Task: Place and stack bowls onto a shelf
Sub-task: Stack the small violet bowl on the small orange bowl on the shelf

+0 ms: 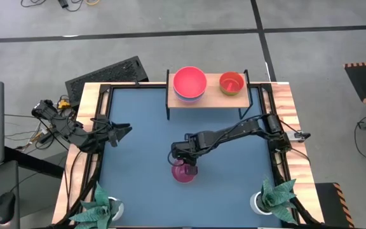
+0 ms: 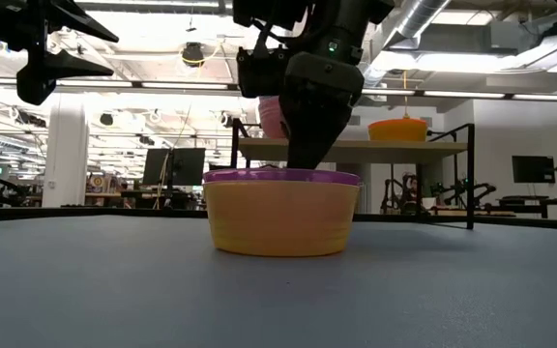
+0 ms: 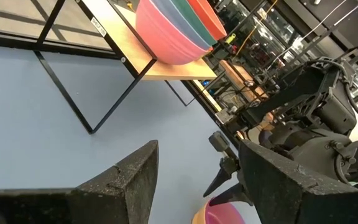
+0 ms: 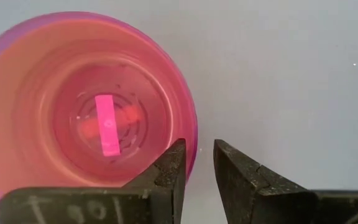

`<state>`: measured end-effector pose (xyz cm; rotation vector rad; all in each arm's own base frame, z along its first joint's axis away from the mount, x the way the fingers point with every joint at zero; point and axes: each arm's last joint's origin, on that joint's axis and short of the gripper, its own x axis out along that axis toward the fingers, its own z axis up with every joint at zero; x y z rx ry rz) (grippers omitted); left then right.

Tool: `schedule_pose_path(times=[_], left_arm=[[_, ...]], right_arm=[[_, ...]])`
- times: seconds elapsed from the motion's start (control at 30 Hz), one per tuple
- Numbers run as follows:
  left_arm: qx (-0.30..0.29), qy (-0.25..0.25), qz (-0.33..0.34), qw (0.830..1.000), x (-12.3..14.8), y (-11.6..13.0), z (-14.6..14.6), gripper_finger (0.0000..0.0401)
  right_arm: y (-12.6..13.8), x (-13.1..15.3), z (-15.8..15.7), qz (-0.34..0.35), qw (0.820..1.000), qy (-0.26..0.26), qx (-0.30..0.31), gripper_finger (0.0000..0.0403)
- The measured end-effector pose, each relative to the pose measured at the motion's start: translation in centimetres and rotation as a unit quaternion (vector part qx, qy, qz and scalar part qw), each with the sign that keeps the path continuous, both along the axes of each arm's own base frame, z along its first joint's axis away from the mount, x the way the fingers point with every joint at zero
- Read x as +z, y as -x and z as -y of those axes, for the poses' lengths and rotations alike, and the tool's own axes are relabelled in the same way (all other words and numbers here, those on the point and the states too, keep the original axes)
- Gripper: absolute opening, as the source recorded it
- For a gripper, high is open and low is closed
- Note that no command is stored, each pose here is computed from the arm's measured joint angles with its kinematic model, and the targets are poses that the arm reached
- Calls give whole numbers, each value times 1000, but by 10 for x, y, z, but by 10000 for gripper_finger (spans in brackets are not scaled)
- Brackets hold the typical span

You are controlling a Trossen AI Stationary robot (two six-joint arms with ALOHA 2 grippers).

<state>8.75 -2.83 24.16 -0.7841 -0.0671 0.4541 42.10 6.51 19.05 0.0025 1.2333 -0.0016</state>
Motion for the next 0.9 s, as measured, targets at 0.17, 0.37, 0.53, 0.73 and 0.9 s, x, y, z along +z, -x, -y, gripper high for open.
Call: schedule_pose_path(times=[0.17, 0.37, 0.53, 0.73, 0.9], left_arm=[[0, 2, 1, 1000, 0, 0, 0, 209], [0, 2, 1, 1000, 0, 0, 0, 209], [0, 2, 1, 1000, 0, 0, 0, 209], [1, 2, 1, 1000, 0, 0, 0, 209], [0, 2, 1, 1000, 0, 0, 0, 209]], right_arm=[[0, 0, 0, 2, 1000, 8, -3, 60], [0, 0, 1, 2, 1000, 12, -11, 19], [2, 3, 1, -11, 1000, 12, -16, 16], [7, 42, 4, 4, 1000, 12, -6, 16], [12, 74, 15, 44, 999, -16, 0, 16]])
